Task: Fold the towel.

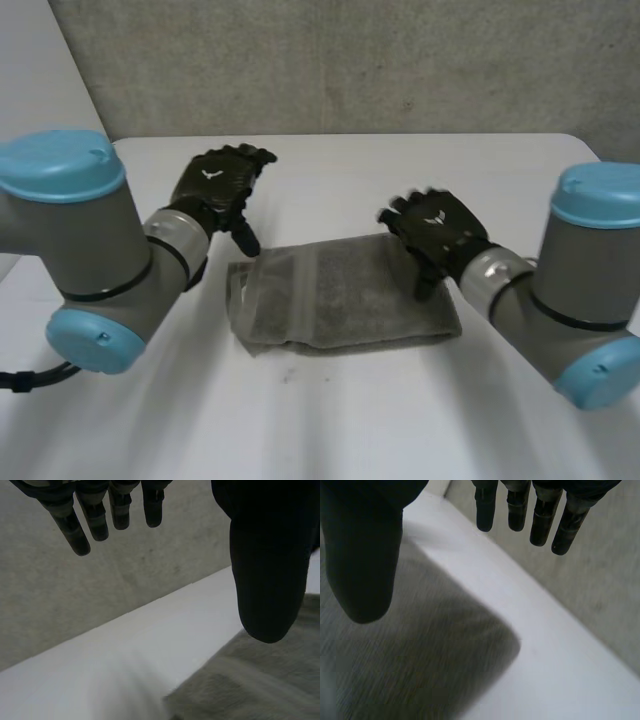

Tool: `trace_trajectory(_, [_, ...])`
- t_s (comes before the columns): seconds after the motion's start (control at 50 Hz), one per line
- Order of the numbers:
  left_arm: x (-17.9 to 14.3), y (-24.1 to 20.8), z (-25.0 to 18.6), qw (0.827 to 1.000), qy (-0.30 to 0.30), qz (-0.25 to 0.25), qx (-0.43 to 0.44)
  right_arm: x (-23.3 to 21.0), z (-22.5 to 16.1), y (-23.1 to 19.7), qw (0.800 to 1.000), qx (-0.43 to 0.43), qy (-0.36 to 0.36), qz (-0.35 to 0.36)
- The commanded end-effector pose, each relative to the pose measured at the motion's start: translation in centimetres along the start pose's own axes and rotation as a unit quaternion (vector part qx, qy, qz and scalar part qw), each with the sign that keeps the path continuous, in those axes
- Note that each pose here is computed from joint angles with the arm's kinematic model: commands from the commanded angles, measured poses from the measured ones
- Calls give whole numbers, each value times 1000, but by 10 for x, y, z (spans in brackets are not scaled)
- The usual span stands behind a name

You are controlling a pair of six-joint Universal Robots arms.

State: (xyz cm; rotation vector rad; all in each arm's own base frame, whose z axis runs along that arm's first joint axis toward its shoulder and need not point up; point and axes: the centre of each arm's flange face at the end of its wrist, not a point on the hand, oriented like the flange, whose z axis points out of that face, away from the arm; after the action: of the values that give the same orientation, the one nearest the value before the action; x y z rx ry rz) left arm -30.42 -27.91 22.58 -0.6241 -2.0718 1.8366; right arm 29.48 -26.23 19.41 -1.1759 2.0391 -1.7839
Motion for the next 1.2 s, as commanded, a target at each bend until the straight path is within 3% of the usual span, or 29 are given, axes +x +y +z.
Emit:
trace_trajectory(0.02, [29,55,7,997,31,-6,-67,13,-14,56,995,-94,5,38])
trace_trajectory(0.1, [30,70,9,996,30,-1,-87,17,-12,83,992,-115,7,53])
trace_trajectory(0.24, [24,87,2,992,5,24,-121,32,-5,92,994,-94,23,60])
trace_trajectory(0.48, [45,89,-25,990,18,36,-132,33,-8,82,994,-73,19,77])
trace_trajectory(0.64, [37,64,-37,994,-22,36,-102,41,-8,49,997,-27,30,59])
trace_trajectory(0.76, [17,61,-35,993,-51,28,-102,22,-12,40,996,-38,3,75])
trace_trajectory(1.02, [1,43,-33,995,-69,13,-76,18,-31,74,989,-100,1,107])
trace_trajectory(1.12, [-1,38,-33,996,-66,-11,-66,20,-26,84,991,-85,3,107])
trace_trajectory(1.2, [-6,32,-36,994,-67,-60,-57,21,-20,89,992,-76,8,102])
